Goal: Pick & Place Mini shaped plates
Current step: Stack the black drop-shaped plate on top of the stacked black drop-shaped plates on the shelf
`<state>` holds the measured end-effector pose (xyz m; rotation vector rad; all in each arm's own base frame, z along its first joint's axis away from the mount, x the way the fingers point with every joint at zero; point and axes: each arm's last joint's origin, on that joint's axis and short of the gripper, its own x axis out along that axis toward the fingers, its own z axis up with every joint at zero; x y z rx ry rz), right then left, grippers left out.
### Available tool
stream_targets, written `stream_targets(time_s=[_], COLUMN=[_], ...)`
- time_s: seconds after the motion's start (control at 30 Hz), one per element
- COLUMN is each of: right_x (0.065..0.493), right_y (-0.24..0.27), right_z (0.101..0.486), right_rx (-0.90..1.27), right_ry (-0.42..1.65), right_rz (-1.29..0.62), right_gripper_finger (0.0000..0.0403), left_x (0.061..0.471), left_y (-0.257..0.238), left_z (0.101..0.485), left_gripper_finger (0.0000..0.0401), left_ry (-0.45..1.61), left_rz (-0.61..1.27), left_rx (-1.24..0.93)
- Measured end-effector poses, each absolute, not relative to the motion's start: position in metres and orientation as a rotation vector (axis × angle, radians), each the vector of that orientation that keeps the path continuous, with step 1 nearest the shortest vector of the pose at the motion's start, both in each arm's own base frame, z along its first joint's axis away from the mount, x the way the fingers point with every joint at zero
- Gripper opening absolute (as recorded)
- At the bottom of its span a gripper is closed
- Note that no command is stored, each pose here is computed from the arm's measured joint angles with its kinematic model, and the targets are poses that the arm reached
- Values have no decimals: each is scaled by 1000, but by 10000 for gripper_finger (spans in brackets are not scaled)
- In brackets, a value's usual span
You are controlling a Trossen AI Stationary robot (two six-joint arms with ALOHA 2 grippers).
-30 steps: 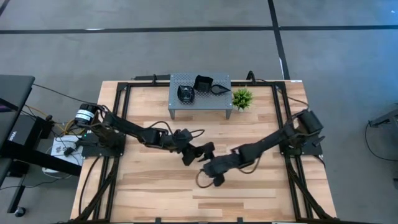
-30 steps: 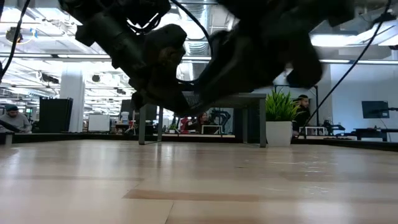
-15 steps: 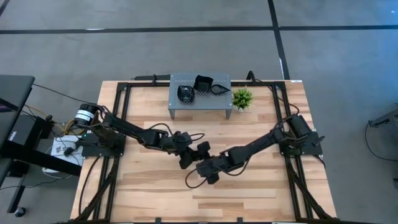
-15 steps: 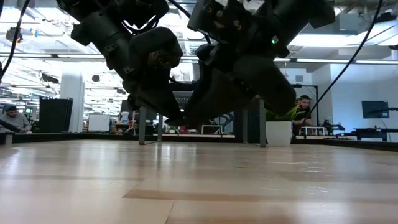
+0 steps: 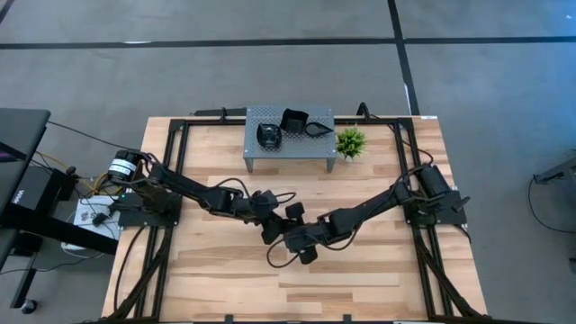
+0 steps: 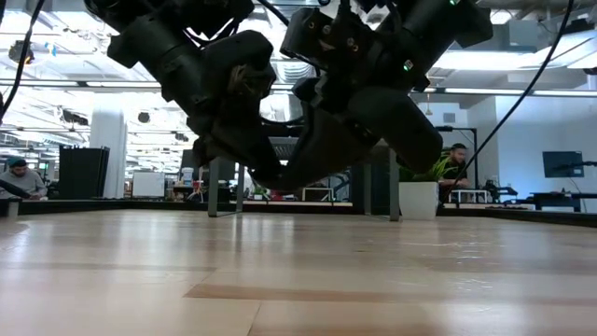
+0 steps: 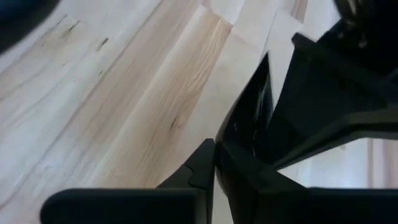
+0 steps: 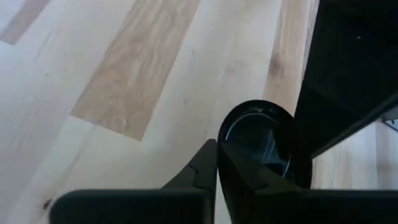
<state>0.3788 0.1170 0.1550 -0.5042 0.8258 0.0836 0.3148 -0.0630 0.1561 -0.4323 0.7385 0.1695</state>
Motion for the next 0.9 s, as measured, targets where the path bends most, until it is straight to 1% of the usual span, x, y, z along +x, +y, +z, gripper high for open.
stream_targets(time_s=[0.1,0.43,0.7,0.9], right_x=[379,378,377,373], right_y=[117,117,113,114], right_z=[155,155,152,151], right_rx=[-505,-503,-422,-421], right_ry=[827,833,868,902], right_rz=[84,83,40,39], right_gripper_finger=[4,3,4,2], left_x=[316,317,317,317], left_y=[-63,-63,-63,-62], left_z=[157,158,159,159], left_gripper_finger=[30,31,32,39], left_ry=[721,707,693,695], left_rz=[170,173,191,193], left_rx=[-435,-440,-434,-430])
